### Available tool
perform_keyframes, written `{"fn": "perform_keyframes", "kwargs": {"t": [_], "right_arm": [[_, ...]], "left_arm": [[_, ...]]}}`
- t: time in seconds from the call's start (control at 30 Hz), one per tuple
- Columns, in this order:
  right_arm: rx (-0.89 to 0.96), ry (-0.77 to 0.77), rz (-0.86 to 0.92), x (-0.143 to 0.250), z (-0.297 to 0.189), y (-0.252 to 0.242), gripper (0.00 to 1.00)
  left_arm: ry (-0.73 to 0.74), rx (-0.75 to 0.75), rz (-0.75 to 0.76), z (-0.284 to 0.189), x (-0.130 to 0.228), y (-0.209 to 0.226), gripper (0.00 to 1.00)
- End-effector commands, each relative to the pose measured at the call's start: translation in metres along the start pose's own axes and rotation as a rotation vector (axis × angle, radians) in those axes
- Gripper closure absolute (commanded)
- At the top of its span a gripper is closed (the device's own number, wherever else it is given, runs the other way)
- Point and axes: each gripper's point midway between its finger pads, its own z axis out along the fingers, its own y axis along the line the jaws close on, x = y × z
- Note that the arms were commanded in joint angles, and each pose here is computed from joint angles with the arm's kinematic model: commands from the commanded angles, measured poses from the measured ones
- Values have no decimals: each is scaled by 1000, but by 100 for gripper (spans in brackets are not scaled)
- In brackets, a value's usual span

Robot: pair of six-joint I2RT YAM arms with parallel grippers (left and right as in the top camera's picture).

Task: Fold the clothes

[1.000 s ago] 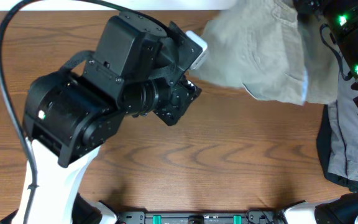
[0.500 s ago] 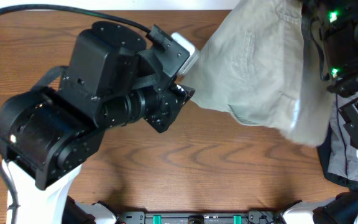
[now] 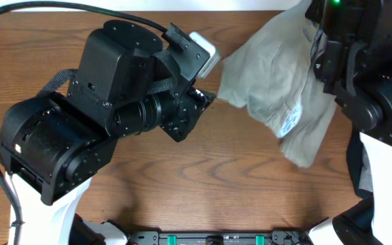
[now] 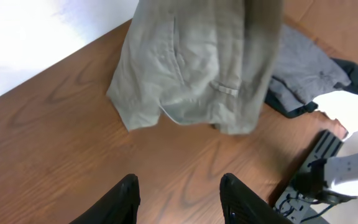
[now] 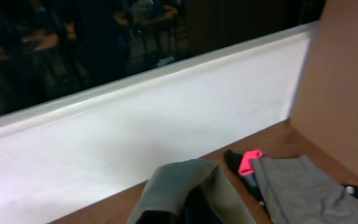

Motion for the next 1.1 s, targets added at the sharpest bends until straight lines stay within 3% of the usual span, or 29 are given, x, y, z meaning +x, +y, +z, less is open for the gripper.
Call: {"fn": "perform_keyframes", "kwargs": {"t": [0.0, 0.3, 0.6, 0.8, 1.07], "right_arm": [[39, -68, 41, -22, -11, -15, 98], [-36, -270, 225, -83, -23, -4, 98], [-57, -431, 346, -128, -40, -9, 99], [-105, -471, 368, -139, -55, 2, 98], [-127, -488, 350, -143, -65, 9, 98]], "left_arm": [[13, 72, -8, 11, -3, -11, 55], [152, 172, 64, 77, 6, -48, 56], [127, 177, 143, 107, -5, -67, 56], [68, 203, 215, 121, -19, -82, 55], [145, 206, 273, 173, -4, -102, 51]]}}
